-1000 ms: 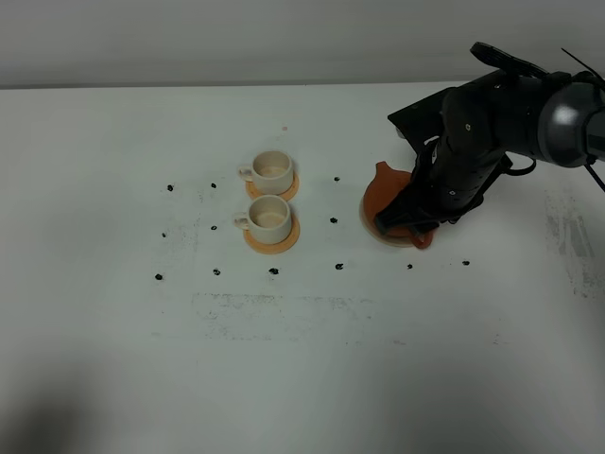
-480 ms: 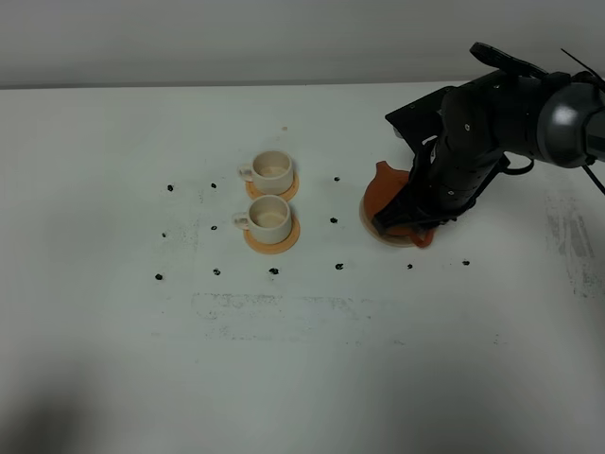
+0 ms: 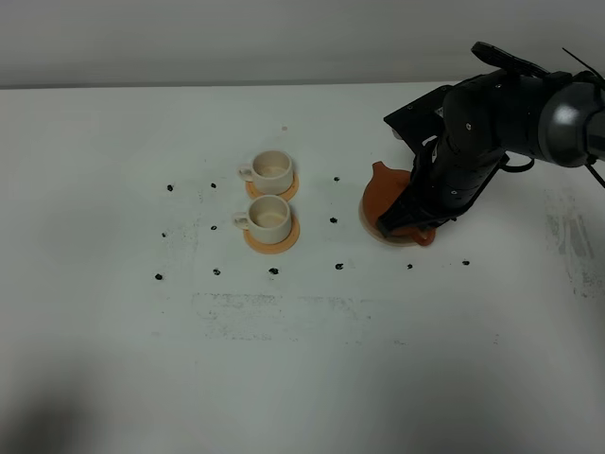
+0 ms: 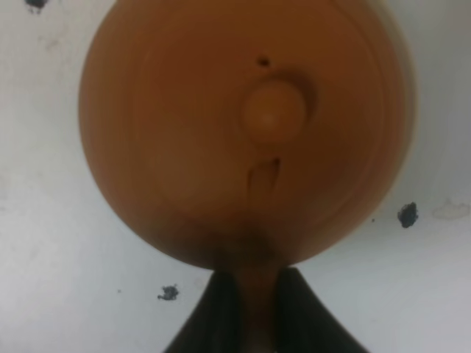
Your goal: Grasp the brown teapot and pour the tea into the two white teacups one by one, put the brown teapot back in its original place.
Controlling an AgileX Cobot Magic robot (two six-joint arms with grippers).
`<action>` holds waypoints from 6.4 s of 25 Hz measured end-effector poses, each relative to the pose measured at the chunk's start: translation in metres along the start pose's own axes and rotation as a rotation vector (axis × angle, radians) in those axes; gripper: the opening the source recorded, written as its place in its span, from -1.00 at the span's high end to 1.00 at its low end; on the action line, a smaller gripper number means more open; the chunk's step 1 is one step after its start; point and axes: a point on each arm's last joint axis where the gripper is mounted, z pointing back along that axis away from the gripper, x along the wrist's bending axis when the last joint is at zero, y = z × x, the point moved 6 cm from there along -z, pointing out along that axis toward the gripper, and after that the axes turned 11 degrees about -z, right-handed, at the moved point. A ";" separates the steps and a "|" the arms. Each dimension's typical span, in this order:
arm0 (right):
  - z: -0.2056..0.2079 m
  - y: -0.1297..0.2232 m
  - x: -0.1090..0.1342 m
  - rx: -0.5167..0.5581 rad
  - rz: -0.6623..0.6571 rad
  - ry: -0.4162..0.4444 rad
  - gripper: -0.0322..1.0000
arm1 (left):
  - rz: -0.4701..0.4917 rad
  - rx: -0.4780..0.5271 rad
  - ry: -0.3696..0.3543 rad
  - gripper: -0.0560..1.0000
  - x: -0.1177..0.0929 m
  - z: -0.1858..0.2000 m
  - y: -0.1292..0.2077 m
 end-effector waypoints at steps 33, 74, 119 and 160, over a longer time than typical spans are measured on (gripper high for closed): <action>0.056 -0.017 0.044 -0.197 0.232 0.026 0.70 | 0.000 0.000 0.000 0.23 0.000 0.000 0.000; 0.027 -0.017 0.088 -0.204 0.837 0.283 0.70 | 0.000 0.000 0.000 0.23 0.000 0.000 0.000; 0.027 -0.033 0.087 -0.223 1.180 0.493 0.70 | 0.000 0.000 0.000 0.23 0.000 0.000 0.000; 0.028 -0.041 0.087 -0.203 1.376 0.634 0.70 | 0.000 0.000 0.000 0.23 0.000 0.000 0.000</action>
